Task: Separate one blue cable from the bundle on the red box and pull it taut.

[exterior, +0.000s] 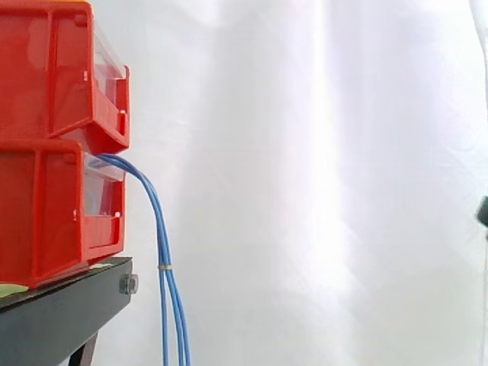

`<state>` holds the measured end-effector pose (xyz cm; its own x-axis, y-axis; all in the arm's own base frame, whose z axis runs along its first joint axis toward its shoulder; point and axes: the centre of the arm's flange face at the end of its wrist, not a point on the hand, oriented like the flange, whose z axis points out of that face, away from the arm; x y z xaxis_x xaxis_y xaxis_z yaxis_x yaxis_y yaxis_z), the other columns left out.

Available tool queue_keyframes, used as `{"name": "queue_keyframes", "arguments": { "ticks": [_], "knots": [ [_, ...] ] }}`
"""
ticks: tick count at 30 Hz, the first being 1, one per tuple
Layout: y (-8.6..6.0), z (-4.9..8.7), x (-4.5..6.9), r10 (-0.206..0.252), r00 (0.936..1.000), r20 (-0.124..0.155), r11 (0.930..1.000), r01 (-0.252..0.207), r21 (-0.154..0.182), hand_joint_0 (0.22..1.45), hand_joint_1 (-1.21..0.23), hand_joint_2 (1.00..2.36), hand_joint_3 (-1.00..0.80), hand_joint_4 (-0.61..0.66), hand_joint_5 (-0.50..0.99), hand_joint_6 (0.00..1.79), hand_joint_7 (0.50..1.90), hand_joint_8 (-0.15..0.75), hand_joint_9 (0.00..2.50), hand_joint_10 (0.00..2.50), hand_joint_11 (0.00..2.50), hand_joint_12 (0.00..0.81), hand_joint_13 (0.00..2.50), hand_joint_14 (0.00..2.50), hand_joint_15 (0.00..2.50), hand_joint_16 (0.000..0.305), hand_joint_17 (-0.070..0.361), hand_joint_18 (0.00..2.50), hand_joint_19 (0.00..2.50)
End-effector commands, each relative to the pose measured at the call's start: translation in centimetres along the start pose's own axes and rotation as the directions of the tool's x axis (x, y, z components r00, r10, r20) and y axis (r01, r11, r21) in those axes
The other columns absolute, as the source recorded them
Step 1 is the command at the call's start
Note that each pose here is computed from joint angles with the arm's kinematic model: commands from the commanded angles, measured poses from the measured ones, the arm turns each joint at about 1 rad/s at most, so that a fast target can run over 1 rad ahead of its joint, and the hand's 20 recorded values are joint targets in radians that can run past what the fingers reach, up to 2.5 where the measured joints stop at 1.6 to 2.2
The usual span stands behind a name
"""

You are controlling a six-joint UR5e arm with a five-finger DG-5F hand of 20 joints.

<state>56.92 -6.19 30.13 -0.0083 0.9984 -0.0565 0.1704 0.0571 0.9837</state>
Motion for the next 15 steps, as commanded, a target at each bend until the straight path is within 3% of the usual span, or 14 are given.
{"name": "queue_keyframes", "arguments": {
  "ticks": [1,4,6,12,13,15],
  "knots": [
    [0.2,0.8,-0.9,0.01,0.9959,0.09,0.9985,-0.005,-0.055,0.5,-0.45,1.0,-0.5,0.23,-0.21,0.5,0.7,0.311,0.56,0.0,0.11,0.375,0.23,0.0,0.03,0.058,0.13,0.2,0.1],
    [0.0,1.1,-1.4,0.003,0.9902,0.14,0.9977,0.006,-0.068,0.5,-0.5,1.0,-0.5,0.23,-0.21,0.5,0.7,0.312,0.56,0.0,0.12,0.376,0.23,0.0,0.03,0.058,0.131,0.21,0.1],
    [-0.8,1.7,-1.4,-0.001,0.9882,0.153,0.9978,0.011,-0.065,0.5,-0.52,1.0,-0.5,0.23,-0.21,0.5,0.7,0.312,0.55,0.0,0.12,0.377,0.24,0.0,0.04,0.058,0.131,0.22,0.1],
    [-3.1,3.8,-0.7,0.012,0.9875,0.157,0.9953,0.004,-0.097,0.5,-0.56,1.0,-0.5,0.23,-0.21,0.5,0.71,0.311,0.55,0.0,0.12,0.379,0.25,0.0,0.04,0.058,0.132,0.24,0.11],
    [-4.1,4.7,-0.5,0.015,0.9877,0.156,0.9942,0.002,-0.107,0.49,-0.56,1.0,-0.5,0.23,-0.21,0.5,0.71,0.311,0.55,0.0,0.12,0.379,0.25,0.0,0.04,0.059,0.132,0.24,0.11],
    [-4.4,4.9,-0.5,0.016,0.9877,0.156,0.9939,0.001,-0.11,0.49,-0.56,1.0,-0.5,0.23,-0.21,0.5,0.71,0.311,0.55,0.0,0.12,0.379,0.25,0.0,0.04,0.059,0.132,0.24,0.11]
  ]
}}
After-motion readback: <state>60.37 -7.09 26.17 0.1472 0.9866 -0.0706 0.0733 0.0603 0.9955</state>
